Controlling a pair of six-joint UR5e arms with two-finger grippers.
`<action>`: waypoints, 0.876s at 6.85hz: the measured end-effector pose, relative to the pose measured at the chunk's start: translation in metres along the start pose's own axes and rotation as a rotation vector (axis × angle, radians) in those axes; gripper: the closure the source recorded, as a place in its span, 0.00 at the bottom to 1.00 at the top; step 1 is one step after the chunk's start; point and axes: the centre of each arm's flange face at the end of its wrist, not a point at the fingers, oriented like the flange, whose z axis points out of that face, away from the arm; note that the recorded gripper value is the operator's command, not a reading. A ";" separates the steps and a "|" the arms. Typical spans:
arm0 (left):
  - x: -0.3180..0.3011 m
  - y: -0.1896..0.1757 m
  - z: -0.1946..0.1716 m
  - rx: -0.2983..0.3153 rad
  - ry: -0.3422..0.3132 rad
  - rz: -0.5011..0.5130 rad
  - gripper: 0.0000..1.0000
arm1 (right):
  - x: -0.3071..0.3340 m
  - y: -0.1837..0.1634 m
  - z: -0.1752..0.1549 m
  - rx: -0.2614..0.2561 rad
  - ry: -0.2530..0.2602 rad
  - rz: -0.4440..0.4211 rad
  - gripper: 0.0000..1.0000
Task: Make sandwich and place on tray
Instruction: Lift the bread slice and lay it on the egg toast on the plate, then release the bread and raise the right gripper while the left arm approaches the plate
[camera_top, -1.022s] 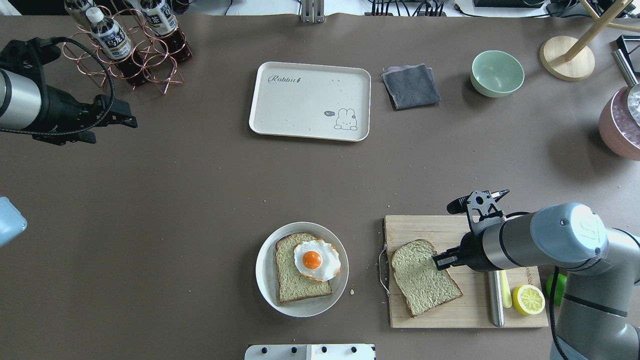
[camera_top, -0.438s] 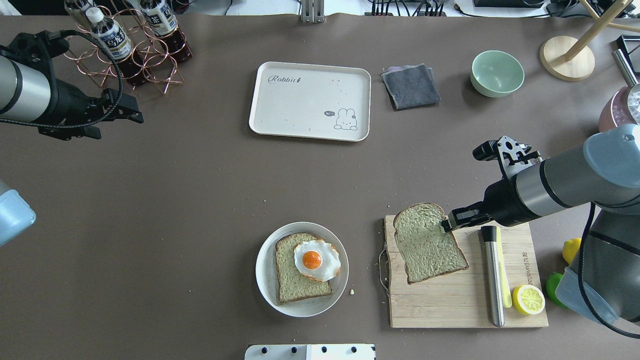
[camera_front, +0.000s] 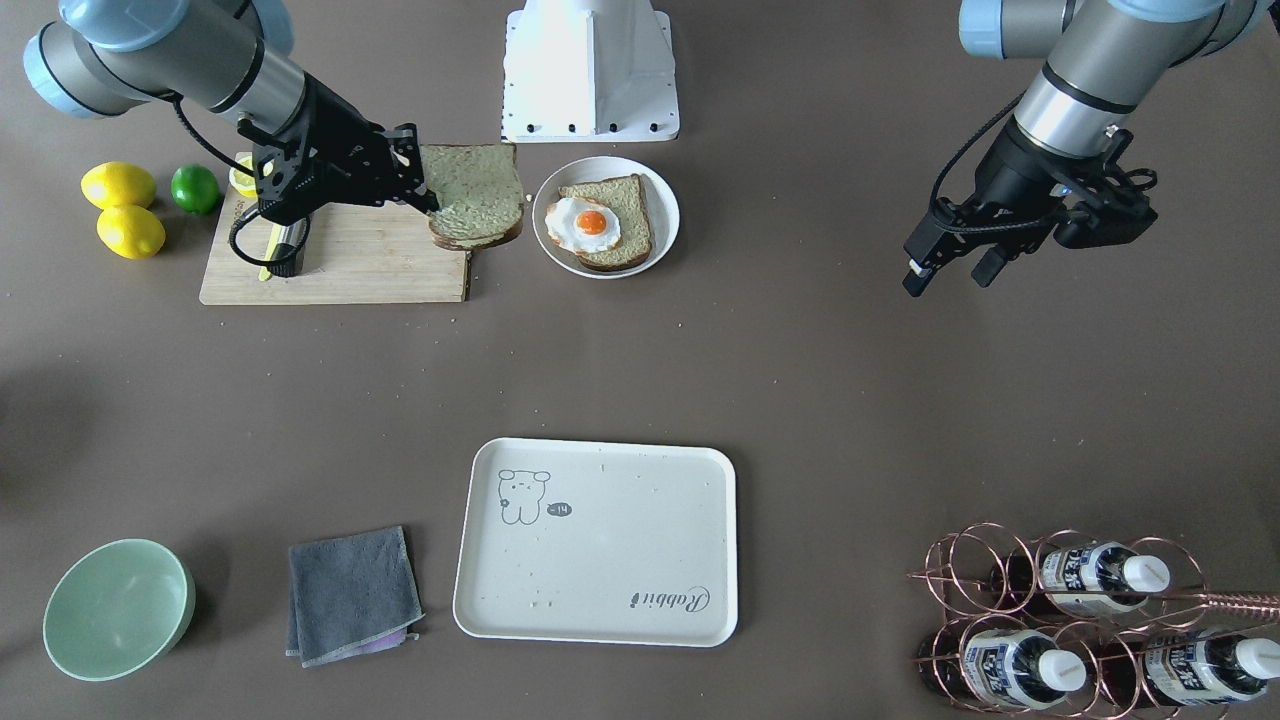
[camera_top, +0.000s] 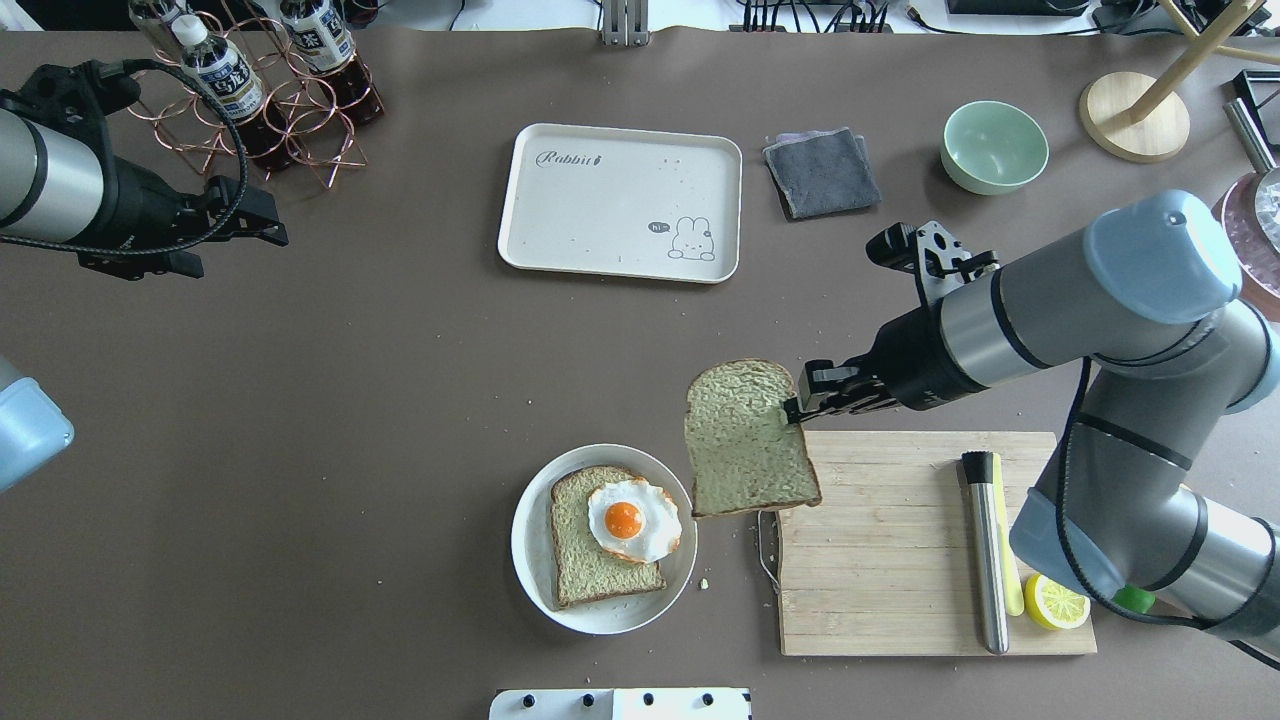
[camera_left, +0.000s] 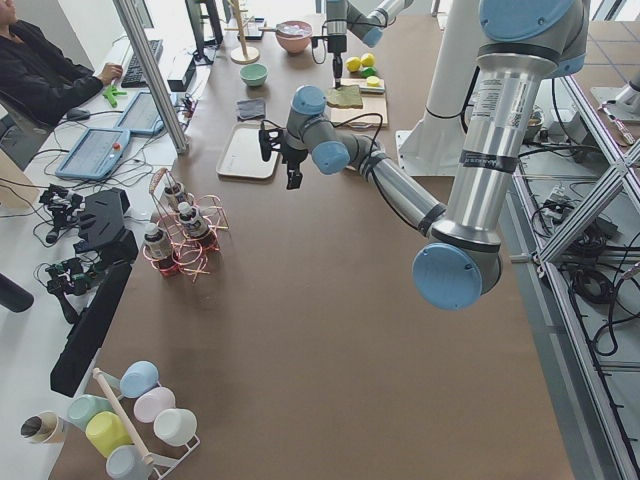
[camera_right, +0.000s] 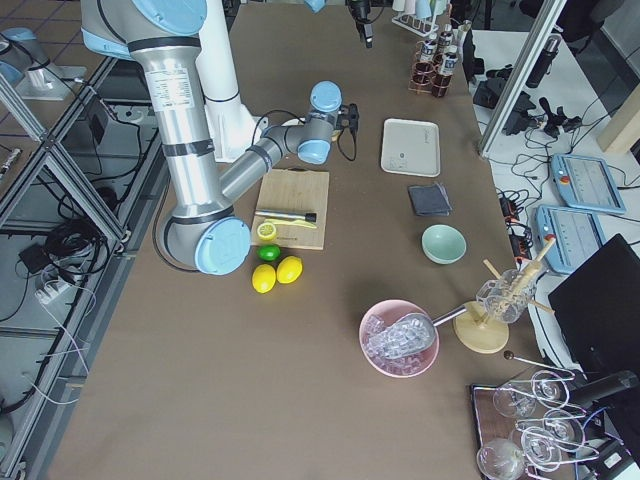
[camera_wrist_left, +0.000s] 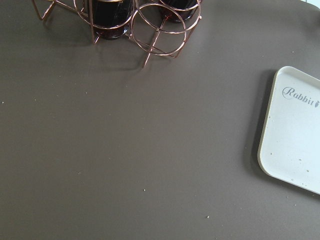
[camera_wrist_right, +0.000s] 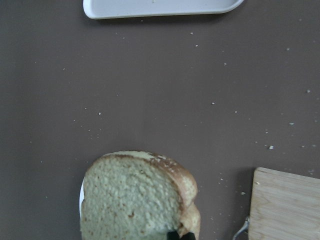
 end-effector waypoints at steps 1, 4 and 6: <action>0.000 0.000 0.001 0.000 -0.001 -0.001 0.03 | -0.023 0.016 0.031 0.023 -0.006 0.013 1.00; -0.002 -0.001 0.002 0.000 -0.005 -0.003 0.03 | -0.045 0.064 0.107 0.059 0.032 -0.001 1.00; -0.003 -0.001 0.004 -0.001 -0.008 -0.004 0.03 | -0.049 0.069 0.139 0.061 0.059 -0.013 1.00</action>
